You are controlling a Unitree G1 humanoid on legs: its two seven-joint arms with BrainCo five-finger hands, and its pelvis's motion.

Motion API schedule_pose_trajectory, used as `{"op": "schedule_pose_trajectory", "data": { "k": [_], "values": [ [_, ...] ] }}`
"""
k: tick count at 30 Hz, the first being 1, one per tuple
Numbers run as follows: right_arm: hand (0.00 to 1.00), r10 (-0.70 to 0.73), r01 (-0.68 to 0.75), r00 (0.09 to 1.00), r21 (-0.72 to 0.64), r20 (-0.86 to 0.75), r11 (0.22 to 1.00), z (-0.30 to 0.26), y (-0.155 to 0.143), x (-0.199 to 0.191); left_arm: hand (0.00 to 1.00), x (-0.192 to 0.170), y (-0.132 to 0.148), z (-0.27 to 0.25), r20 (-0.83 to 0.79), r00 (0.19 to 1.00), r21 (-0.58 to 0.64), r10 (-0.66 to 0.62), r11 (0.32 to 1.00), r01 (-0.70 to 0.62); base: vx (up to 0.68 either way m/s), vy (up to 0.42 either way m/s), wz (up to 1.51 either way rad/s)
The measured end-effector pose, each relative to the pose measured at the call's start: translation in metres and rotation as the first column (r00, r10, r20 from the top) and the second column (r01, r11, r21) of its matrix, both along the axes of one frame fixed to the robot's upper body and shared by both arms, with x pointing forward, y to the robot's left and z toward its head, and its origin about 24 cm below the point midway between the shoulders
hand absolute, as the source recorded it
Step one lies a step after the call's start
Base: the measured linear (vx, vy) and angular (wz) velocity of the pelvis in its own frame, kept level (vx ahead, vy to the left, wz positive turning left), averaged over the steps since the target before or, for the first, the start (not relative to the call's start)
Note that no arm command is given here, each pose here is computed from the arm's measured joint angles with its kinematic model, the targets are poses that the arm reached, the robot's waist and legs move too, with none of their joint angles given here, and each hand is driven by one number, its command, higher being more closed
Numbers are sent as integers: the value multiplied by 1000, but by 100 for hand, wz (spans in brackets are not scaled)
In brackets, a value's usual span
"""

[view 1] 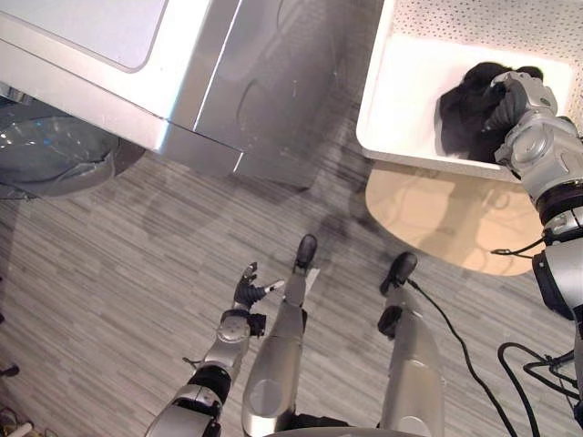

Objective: Pick up the laundry basket with both hands and put the clothes into the washing machine.

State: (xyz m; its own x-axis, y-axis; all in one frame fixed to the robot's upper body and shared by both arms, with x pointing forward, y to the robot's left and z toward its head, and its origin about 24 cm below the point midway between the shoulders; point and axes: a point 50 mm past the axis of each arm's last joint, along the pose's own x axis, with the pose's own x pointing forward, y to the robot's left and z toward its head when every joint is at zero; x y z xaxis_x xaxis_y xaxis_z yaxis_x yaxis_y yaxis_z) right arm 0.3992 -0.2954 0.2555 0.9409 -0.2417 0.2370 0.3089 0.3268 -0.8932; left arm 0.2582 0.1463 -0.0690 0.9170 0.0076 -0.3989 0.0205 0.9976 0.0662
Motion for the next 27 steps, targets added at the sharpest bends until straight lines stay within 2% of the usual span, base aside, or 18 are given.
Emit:
{"op": "schedule_pose_trajectory", "data": {
  "k": [3,6,7,8,10,13,15,16,18,19,21,22,25,27],
  "values": [
    [100,29,-32,999,132,26,991,-13,5,1,0,2,-2,2,4,1000,44,-8,999,8,3,-90,2],
    [100,62,-92,993,343,96,935,-22,13,3,0,4,-5,5,21,999,64,-25,998,24,12,-78,2],
    [100,75,-140,984,449,159,882,-19,17,4,0,6,-5,8,34,999,66,-17,998,14,-22,-88,0],
    [100,82,-175,976,501,201,848,-16,20,4,0,6,-5,8,38,999,67,-14,998,11,-30,-74,-1],
    [100,90,-269,950,641,298,719,-13,28,4,0,5,-4,7,30,999,69,-13,998,11,-45,-80,2],
    [100,76,-392,903,740,422,547,-8,34,2,0,5,-4,7,28,999,91,-28,996,25,-51,-59,0],
    [100,65,-437,883,764,465,475,-7,37,0,0,4,-4,6,23,999,98,-30,995,27,-62,-40,1],
    [100,55,-482,861,776,506,407,-8,42,-1,0,3,-3,5,17,1000,98,-27,995,25,-60,-26,2],
    [100,39,-524,839,786,543,328,-11,48,-2,0,-1,-2,2,4,1000,99,-22,995,21,-48,-22,6],
    [100,23,-553,825,798,565,240,-17,57,-3,0,-7,1,-3,-21,1000,99,-11,995,13,-32,-31,1],
    [100,5,-575,814,804,581,152,-28,65,-5,0,-13,3,-8,-43,999,100,-2,995,6,4,-33,-4],
    [100,-19,-601,797,797,603,62,-39,73,-11,0,-17,4,-12,-58,998,100,3,995,3,31,-25,-2],
    [100,-48,-656,754,749,655,-88,-61,92,-29,0,-30,5,-20,-94,996,109,5,994,5,58,-21,0],
    [100,-55,-674,737,725,674,-144,-75,104,-45,0,-42,6,-26,-118,992,90,35,996,-25,98,-5,-3]
  ]
}}
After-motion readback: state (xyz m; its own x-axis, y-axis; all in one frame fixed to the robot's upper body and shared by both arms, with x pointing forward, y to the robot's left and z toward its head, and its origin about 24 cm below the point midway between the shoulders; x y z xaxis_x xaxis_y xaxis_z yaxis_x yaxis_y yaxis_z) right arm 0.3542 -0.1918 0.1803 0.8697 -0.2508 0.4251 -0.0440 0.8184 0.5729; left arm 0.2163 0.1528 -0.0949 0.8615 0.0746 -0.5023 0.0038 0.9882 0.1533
